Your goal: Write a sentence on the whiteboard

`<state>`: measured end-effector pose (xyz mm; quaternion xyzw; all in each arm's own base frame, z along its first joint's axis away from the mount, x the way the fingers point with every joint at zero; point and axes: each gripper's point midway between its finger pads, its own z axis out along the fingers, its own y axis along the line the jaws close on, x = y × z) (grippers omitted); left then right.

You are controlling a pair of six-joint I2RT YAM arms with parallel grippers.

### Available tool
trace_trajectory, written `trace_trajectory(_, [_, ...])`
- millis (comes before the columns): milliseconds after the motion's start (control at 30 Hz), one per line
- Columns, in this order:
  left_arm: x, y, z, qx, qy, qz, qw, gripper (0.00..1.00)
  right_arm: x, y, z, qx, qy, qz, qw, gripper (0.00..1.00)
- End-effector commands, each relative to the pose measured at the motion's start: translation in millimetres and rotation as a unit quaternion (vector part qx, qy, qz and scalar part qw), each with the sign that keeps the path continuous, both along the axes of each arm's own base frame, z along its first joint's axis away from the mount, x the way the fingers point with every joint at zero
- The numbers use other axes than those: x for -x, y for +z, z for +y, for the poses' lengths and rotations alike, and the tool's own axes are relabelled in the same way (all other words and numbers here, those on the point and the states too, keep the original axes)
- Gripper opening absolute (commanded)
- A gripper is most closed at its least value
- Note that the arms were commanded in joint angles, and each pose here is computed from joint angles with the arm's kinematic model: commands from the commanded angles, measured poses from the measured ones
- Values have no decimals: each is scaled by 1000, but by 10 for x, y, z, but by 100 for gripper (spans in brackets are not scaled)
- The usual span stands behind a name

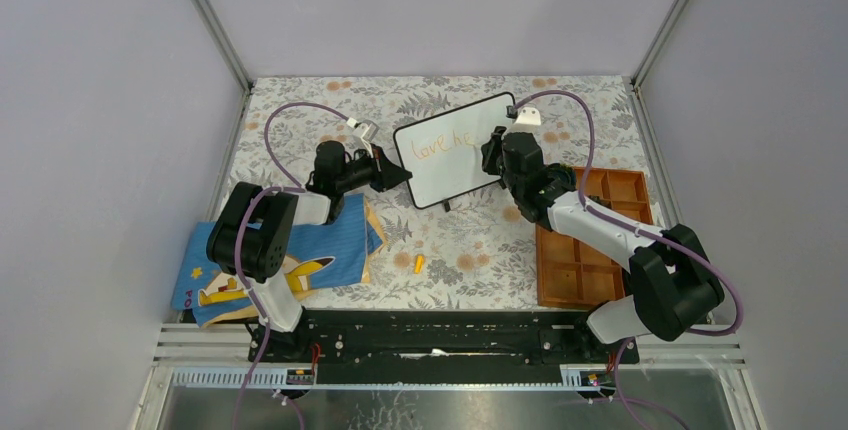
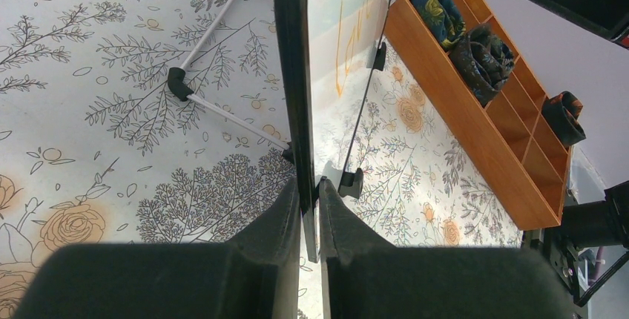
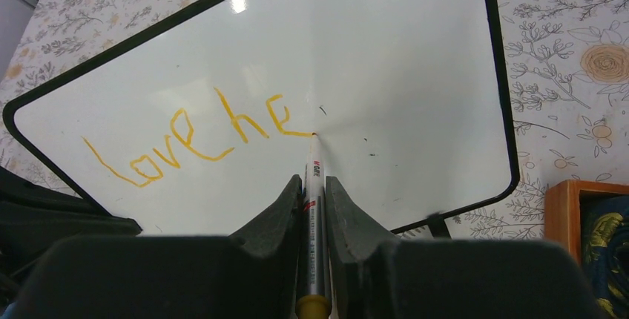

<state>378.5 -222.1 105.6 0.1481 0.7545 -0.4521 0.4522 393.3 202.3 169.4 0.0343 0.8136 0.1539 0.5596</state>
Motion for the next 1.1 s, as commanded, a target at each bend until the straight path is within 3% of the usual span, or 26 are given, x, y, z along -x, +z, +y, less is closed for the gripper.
trace_trajectory(0, [41, -176, 37, -30, 5, 15, 999, 0, -66, 343, -80, -19, -22, -47, 998, 0])
trace_trajectory(267, [44, -188, 34, -31, 5, 17, 999, 0, -65, 564, -124, -40, -26, -75, 996, 0])
trace_trajectory(1067, [43, -208, 36, -36, 5, 18, 999, 0, -245, 598, -84, -55, -35, -81, 995, 0])
